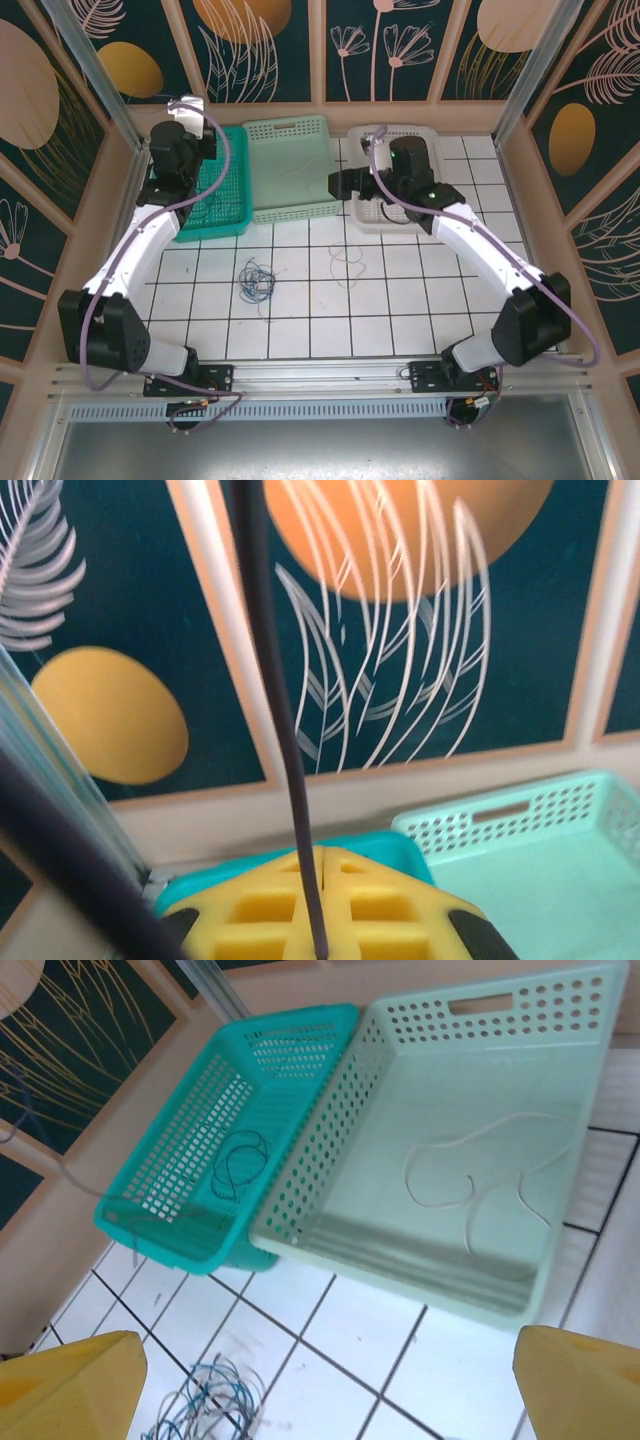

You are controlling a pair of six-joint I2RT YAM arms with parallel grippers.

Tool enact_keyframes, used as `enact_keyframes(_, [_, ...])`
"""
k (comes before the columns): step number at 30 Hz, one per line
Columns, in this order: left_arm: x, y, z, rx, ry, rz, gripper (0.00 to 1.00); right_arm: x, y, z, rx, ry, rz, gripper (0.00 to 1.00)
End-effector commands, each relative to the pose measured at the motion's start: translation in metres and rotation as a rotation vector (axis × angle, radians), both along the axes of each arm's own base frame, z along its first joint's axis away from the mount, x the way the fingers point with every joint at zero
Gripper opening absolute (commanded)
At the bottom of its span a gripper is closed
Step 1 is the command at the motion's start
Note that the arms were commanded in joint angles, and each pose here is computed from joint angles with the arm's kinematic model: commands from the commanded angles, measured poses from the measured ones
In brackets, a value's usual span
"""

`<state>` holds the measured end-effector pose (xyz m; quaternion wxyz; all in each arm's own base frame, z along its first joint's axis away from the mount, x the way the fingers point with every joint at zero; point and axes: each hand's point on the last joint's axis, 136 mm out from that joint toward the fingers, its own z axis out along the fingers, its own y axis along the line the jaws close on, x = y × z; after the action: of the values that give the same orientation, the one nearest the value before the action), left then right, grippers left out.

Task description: Untangle the cables

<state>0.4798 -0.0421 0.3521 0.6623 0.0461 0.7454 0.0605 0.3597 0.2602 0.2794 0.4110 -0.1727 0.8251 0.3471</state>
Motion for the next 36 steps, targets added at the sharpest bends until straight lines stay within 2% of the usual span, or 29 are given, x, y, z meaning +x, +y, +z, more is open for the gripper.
enact_keyframes(1, [0.016,0.016,0.01,0.012,-0.044,0.021,0.0,-0.009,-0.016,-0.001,-0.004,-0.072,-0.042,0.93])
enact_keyframes(11, [0.049,0.034,-0.028,0.015,0.032,0.056,0.0,-0.041,-0.057,-0.087,-0.095,0.119,-0.197,0.8])
enact_keyframes(20, [0.052,0.027,-0.117,-0.146,0.245,0.056,0.0,-0.058,-0.071,-0.145,-0.14,0.274,-0.258,0.78])
enact_keyframes(22, [0.05,0.028,-0.15,-0.161,0.31,0.069,0.0,-0.06,-0.07,-0.152,-0.143,0.295,-0.255,0.78])
enact_keyframes(29, [0.044,0.027,-0.193,-0.19,0.427,0.088,0.02,-0.068,-0.053,-0.173,-0.132,0.358,-0.195,0.79])
enact_keyframes(33, [0.041,0.017,-0.213,-0.253,0.494,0.061,0.14,-0.071,-0.041,-0.188,-0.211,0.366,-0.163,0.8])
enact_keyframes(36, [0.038,0.009,-0.223,-0.296,0.539,0.033,0.37,-0.076,-0.031,-0.198,-0.259,0.376,-0.132,0.81])
